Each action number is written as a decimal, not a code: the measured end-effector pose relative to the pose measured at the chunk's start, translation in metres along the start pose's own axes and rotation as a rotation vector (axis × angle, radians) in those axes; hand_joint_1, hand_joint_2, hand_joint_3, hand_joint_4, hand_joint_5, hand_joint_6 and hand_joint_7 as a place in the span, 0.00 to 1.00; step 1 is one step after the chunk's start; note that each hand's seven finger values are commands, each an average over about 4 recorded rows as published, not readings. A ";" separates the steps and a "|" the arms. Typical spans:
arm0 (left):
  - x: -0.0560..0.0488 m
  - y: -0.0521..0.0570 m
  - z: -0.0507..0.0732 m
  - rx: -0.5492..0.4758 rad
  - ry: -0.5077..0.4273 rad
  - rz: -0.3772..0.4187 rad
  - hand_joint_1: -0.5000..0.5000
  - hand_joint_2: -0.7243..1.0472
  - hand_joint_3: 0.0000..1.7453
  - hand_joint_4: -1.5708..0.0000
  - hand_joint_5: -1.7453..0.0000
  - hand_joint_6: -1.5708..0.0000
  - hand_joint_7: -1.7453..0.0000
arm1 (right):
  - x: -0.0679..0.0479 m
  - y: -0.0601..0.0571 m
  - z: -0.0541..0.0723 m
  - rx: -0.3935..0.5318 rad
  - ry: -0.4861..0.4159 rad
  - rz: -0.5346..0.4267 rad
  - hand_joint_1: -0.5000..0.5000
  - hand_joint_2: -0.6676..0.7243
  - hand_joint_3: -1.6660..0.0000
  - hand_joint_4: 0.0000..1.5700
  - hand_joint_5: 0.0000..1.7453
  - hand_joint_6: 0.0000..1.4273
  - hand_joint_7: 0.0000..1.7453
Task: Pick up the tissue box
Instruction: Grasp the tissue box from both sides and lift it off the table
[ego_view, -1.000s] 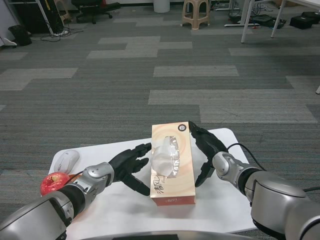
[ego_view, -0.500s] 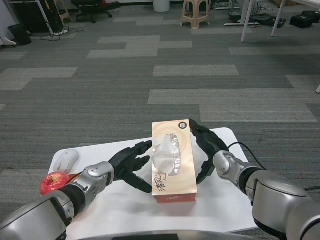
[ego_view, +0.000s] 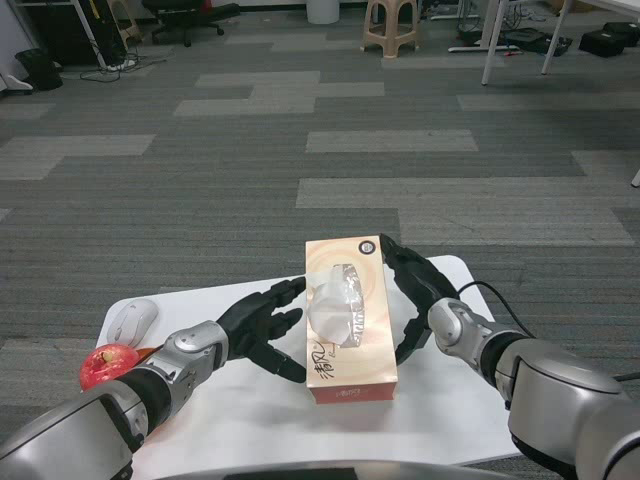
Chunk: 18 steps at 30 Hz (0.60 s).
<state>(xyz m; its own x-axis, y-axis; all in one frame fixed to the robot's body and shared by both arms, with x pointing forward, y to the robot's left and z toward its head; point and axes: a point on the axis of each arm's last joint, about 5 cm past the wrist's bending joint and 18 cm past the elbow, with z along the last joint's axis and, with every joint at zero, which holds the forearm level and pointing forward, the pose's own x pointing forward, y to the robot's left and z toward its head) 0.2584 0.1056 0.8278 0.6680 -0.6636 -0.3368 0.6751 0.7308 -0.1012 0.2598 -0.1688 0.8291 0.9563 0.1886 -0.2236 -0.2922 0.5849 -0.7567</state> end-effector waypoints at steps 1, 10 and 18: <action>0.000 0.000 0.000 -0.003 -0.003 -0.001 1.00 0.75 0.05 0.94 1.00 1.00 1.00 | 0.000 -0.001 0.000 0.002 0.000 -0.001 0.08 0.55 0.86 0.00 0.00 0.00 0.00; 0.000 0.000 0.004 -0.030 -0.049 -0.010 1.00 0.75 0.05 0.95 1.00 1.00 1.00 | 0.001 -0.007 0.000 0.027 -0.007 -0.001 0.08 0.55 0.86 0.00 0.00 0.00 0.00; -0.002 0.000 0.003 -0.045 -0.066 -0.014 1.00 0.75 0.05 0.95 1.00 1.00 1.00 | 0.000 -0.008 -0.001 0.048 -0.012 0.014 0.08 0.55 0.86 0.00 0.00 0.00 0.00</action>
<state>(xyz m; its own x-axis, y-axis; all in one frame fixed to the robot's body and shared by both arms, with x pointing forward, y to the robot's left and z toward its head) 0.2579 0.1060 0.8311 0.6789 -0.6819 -0.2723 0.6706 0.7268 -0.1482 0.2618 -0.1738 0.8345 0.9519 0.2064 -0.2263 -0.3062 0.6192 -0.7231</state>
